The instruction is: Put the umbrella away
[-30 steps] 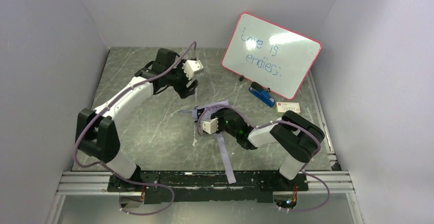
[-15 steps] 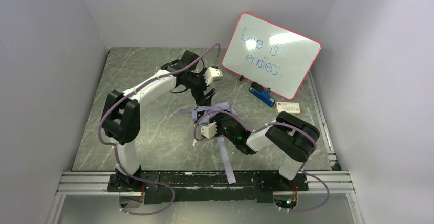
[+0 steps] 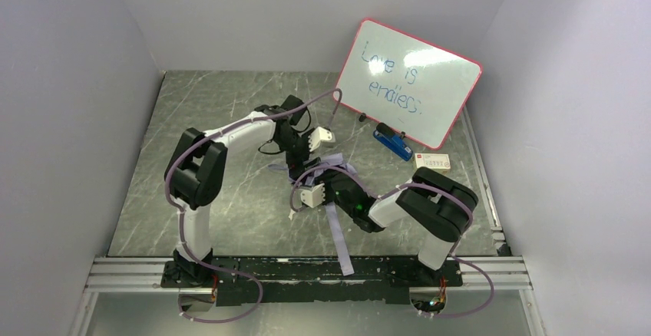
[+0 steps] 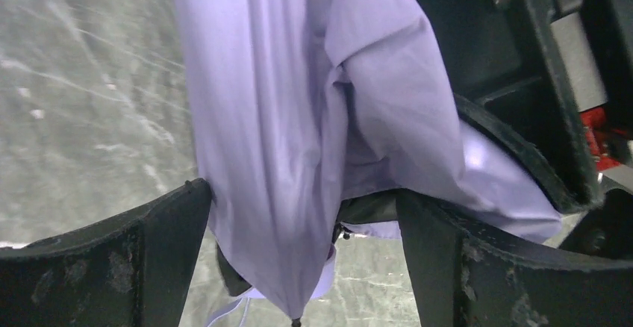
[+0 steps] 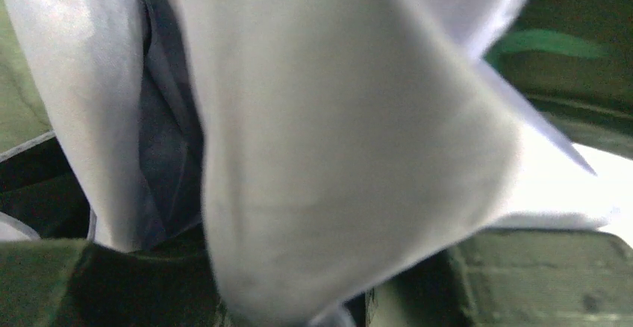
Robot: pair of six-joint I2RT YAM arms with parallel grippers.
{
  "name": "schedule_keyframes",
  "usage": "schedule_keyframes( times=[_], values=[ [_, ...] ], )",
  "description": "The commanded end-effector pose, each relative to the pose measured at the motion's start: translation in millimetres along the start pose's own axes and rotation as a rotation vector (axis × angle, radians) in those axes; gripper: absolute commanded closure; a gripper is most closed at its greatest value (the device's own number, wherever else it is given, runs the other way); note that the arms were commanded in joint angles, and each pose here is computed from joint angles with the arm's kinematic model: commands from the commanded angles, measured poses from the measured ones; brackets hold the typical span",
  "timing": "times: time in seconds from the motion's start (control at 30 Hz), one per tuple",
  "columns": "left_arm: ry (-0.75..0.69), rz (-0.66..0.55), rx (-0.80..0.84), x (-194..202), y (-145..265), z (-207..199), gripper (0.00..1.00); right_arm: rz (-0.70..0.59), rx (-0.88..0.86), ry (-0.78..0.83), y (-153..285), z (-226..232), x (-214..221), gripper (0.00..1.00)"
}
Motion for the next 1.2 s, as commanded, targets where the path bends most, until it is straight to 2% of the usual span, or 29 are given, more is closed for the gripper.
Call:
schedule_keyframes(
  times=[0.0, 0.33, 0.4, 0.67, 0.77, 0.87, 0.93, 1.03, 1.17],
  values=[
    [-0.009, 0.021, 0.126, 15.1, -24.8, -16.9, 0.03, 0.205, -0.248, 0.065, 14.5, 50.2, 42.5, 0.88],
    [0.019, 0.021, 0.106, 20.7, -49.7, -9.8, 0.04, 0.202, -0.241, 0.066, 16.2, 50.8, 41.9, 0.88],
    [0.021, 0.030, 0.116, 22.1, -52.9, -10.2, 0.09, 0.201, -0.239, 0.066, 16.2, 50.6, 41.5, 0.89],
    [0.026, 0.107, 0.110, 35.6, -56.8, -18.0, 0.49, 0.172, -0.200, 0.034, 16.5, 44.7, 37.0, 0.87],
    [0.026, 0.131, 0.090, 39.4, -56.3, -19.4, 0.59, 0.125, -0.162, 0.008, 18.7, 33.7, 28.4, 0.78],
    [0.030, 0.151, 0.079, 42.7, -56.9, -19.8, 0.67, 0.076, -0.132, -0.029, 22.8, 22.7, 19.2, 0.57],
    [0.032, 0.168, 0.063, 44.0, -57.4, -19.1, 0.69, 0.041, -0.113, -0.059, 28.0, 15.3, 13.5, 0.47],
    [0.034, 0.187, 0.038, 44.7, -58.3, -17.9, 0.72, -0.025, -0.081, -0.114, 39.1, 1.0, 2.9, 0.41],
    [0.036, 0.207, 0.002, 44.4, -59.2, -14.8, 0.76, -0.109, -0.079, -0.213, 57.7, -13.0, -8.5, 0.39]
  ],
)
Point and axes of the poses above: each gripper's point midway between its finger pads, its own y axis back along the fingers, its own z axis along the line the jaws close on, x = y × z, the point moved 10 cm from there along y, back along the fingers, and after that the axes turned 14 degrees about -y, right-handed, at the moved point
